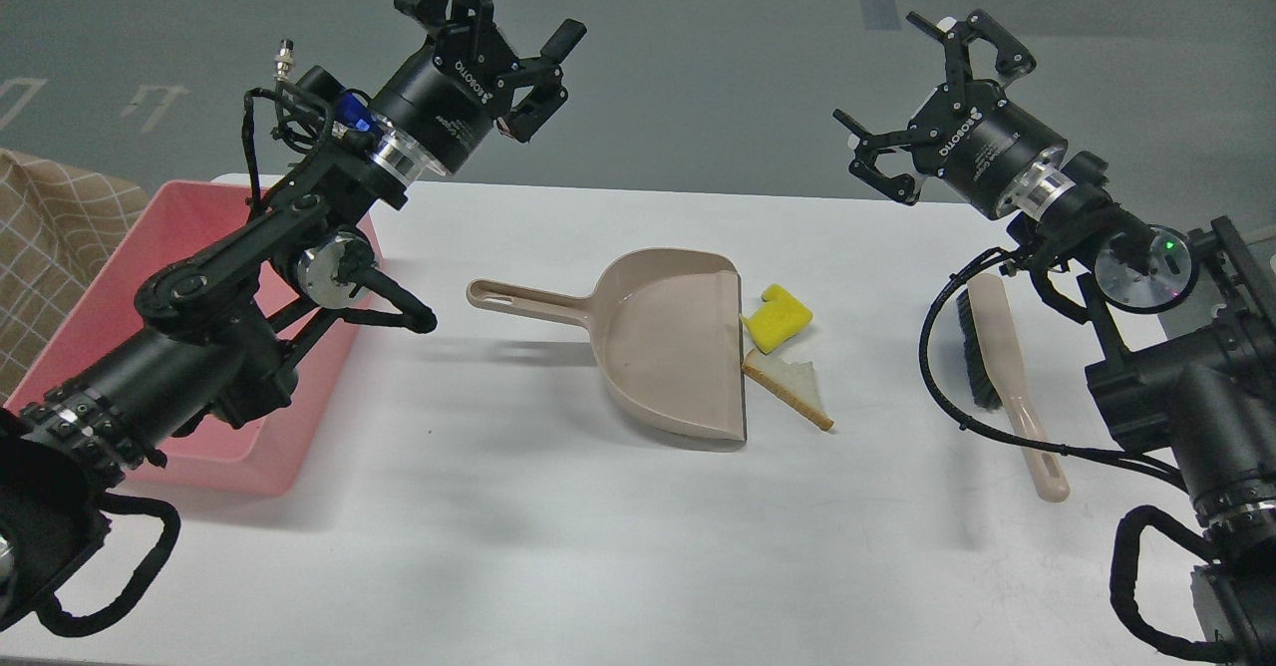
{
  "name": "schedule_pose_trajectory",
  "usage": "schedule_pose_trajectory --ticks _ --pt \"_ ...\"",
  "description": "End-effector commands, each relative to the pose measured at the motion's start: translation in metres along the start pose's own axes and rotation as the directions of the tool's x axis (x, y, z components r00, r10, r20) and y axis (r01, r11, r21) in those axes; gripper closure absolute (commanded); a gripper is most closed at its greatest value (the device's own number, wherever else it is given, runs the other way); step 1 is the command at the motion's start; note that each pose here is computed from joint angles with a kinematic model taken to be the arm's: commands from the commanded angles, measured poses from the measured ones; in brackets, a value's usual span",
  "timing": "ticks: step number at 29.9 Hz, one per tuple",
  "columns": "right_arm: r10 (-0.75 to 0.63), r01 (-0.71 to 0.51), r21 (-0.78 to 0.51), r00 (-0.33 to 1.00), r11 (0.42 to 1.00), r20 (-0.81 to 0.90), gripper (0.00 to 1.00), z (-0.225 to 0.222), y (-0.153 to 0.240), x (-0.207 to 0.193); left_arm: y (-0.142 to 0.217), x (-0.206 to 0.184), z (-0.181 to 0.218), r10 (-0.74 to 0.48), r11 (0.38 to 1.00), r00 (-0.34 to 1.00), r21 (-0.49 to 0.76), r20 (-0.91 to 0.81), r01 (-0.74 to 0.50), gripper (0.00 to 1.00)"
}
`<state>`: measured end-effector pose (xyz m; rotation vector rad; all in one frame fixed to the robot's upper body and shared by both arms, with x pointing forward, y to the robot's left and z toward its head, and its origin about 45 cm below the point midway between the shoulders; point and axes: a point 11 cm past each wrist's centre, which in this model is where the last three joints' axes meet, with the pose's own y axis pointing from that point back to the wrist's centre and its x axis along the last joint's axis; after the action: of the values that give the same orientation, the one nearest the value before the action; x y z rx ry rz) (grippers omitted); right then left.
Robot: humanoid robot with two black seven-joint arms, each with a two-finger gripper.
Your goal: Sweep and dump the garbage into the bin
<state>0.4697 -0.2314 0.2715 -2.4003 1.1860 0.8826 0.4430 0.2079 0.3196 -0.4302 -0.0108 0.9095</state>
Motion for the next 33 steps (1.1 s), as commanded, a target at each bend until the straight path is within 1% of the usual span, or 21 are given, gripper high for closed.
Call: schedule_pose_trajectory --ticks 1,7,13,22,26,33 --pt "0.002 -0.002 -0.001 1.000 1.000 0.002 0.00 0.001 0.000 0.001 0.008 -0.009 0.006 0.016 1.000 0.998 0.010 0.056 -0.016 0.02" --pt "0.002 -0.002 -0.001 1.000 1.000 0.002 0.00 0.001 0.000 0.001 0.020 -0.023 0.017 0.062 0.997 0.981 0.031 0.185 -0.069 0.02" --pt "0.006 -0.006 -0.005 1.000 1.000 0.002 0.00 0.002 0.001 0.002 0.037 -0.037 0.023 0.078 0.994 0.960 0.055 0.269 -0.097 0.02" --pt "0.007 -0.007 -0.005 1.000 1.000 0.003 0.00 0.002 0.001 0.003 0.068 -0.054 0.004 0.104 0.978 0.921 0.132 0.375 -0.163 0.02" --pt "0.009 -0.009 -0.006 1.000 1.000 0.004 0.00 0.003 0.001 0.003 0.082 -0.056 -0.009 0.085 0.969 0.903 0.176 0.421 -0.173 0.02" --pt "0.018 -0.018 -0.010 1.000 1.000 0.010 0.00 0.006 0.003 0.007 0.109 -0.071 -0.035 -0.037 0.953 0.893 0.284 0.448 -0.103 0.02"
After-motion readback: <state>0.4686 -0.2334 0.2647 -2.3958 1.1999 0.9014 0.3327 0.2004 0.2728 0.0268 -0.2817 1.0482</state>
